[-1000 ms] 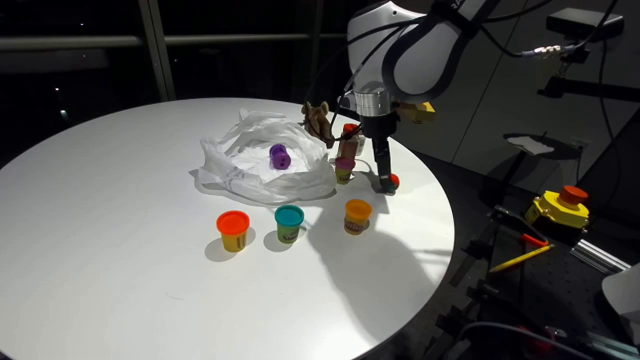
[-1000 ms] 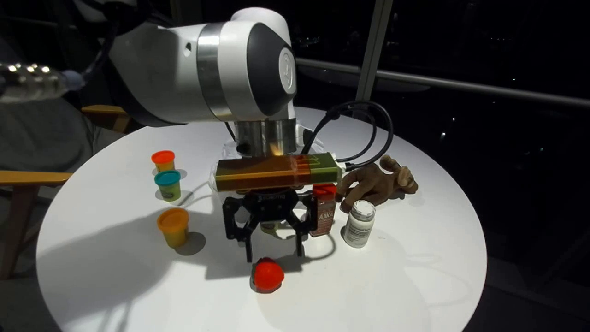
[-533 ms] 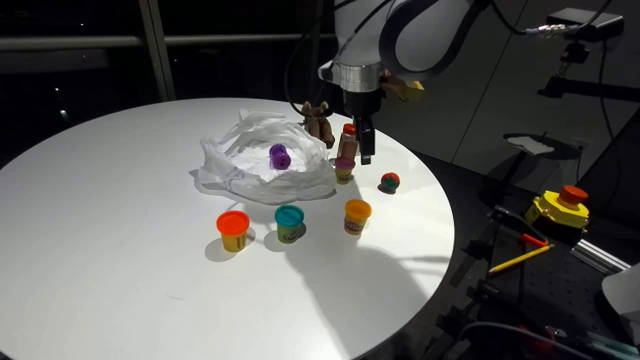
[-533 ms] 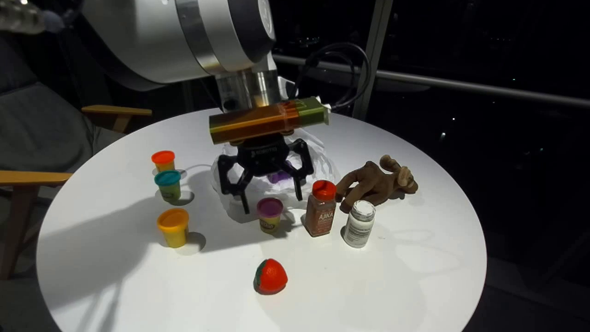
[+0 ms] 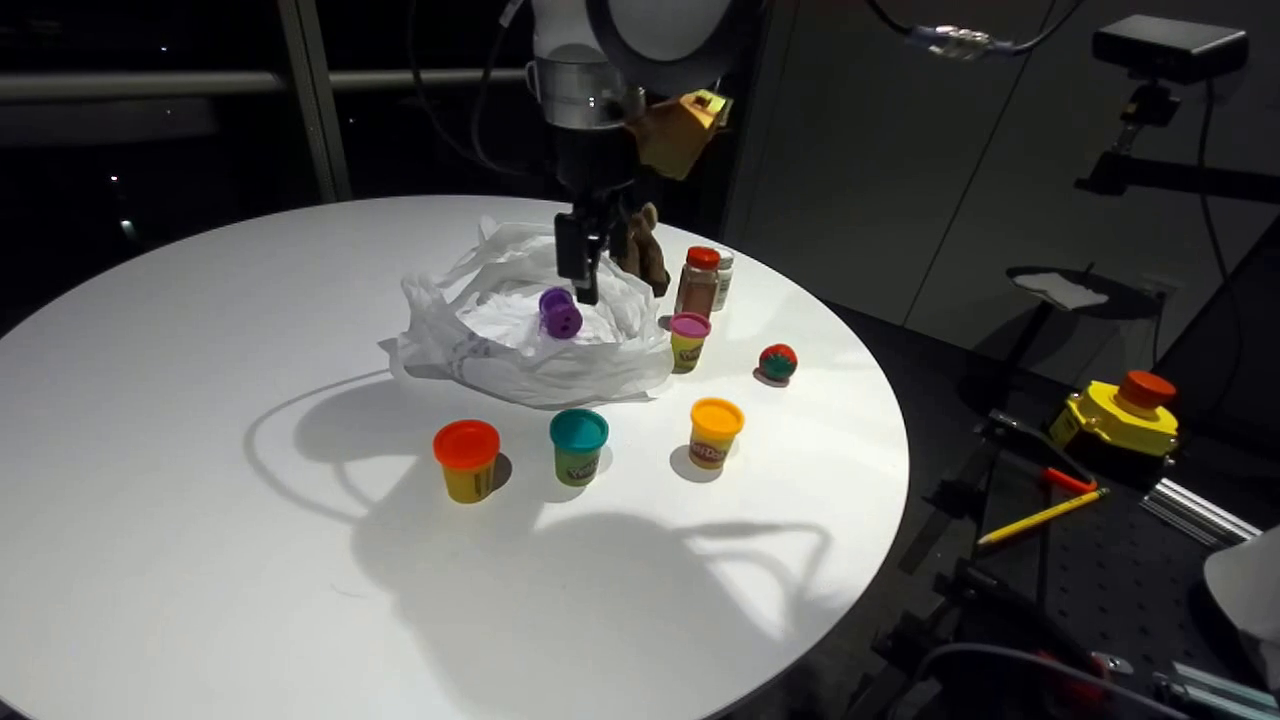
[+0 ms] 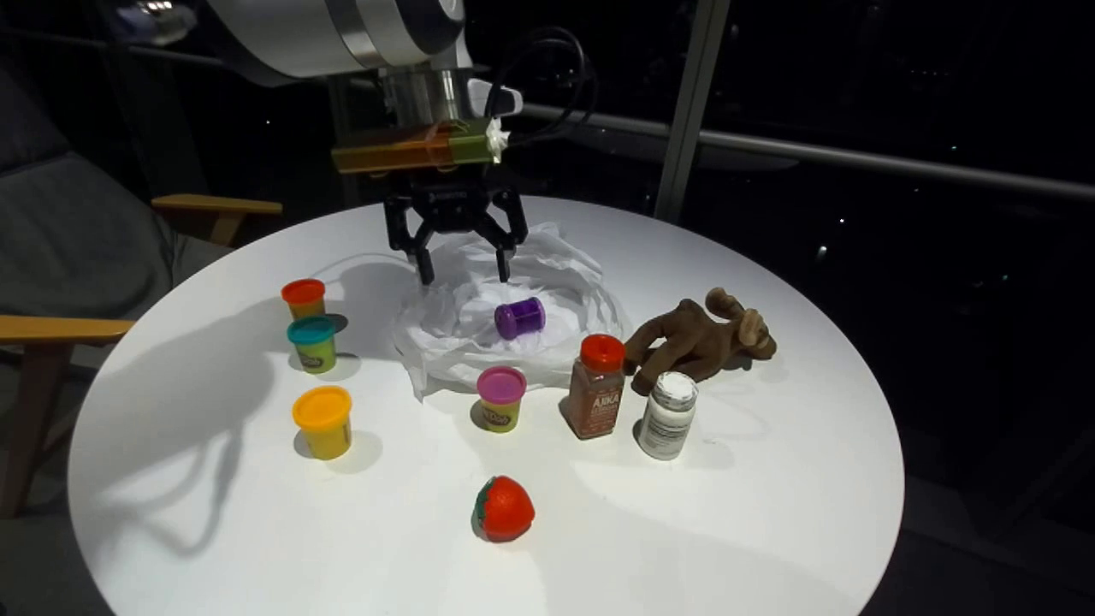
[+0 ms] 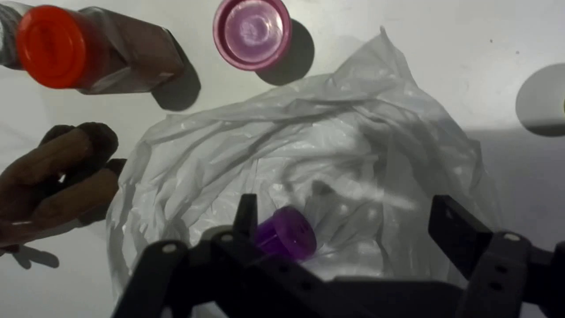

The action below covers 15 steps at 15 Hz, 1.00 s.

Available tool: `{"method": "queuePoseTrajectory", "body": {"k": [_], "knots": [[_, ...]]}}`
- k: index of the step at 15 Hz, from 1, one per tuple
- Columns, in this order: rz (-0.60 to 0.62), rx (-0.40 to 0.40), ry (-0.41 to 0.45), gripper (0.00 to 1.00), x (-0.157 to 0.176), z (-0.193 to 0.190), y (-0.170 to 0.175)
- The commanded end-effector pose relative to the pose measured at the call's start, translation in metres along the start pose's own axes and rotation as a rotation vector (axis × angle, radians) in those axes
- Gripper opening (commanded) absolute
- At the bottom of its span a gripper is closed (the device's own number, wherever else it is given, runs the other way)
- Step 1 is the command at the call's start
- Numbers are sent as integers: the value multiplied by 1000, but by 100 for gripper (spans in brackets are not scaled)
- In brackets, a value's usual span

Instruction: Remove the objects from the plastic and put them on the table

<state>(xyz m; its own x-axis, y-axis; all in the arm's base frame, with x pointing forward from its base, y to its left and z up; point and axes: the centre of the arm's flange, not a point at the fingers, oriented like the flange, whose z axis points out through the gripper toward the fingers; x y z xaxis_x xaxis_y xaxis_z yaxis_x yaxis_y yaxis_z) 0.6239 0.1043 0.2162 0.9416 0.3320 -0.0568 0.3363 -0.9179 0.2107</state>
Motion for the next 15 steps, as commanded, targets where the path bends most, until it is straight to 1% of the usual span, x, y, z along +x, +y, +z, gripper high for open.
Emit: {"method": "queuePoseTrajectory", "body": {"k": [1, 4, 8, 11, 13, 15], "knots": [[195, 5, 35, 100, 63, 23, 0], [346, 8, 56, 100, 81, 47, 12], [542, 0, 88, 100, 94, 61, 30], [694, -20, 97, 100, 101, 67, 38], [795, -44, 95, 73, 101, 70, 41], [893, -82, 94, 58, 100, 73, 45]]}}
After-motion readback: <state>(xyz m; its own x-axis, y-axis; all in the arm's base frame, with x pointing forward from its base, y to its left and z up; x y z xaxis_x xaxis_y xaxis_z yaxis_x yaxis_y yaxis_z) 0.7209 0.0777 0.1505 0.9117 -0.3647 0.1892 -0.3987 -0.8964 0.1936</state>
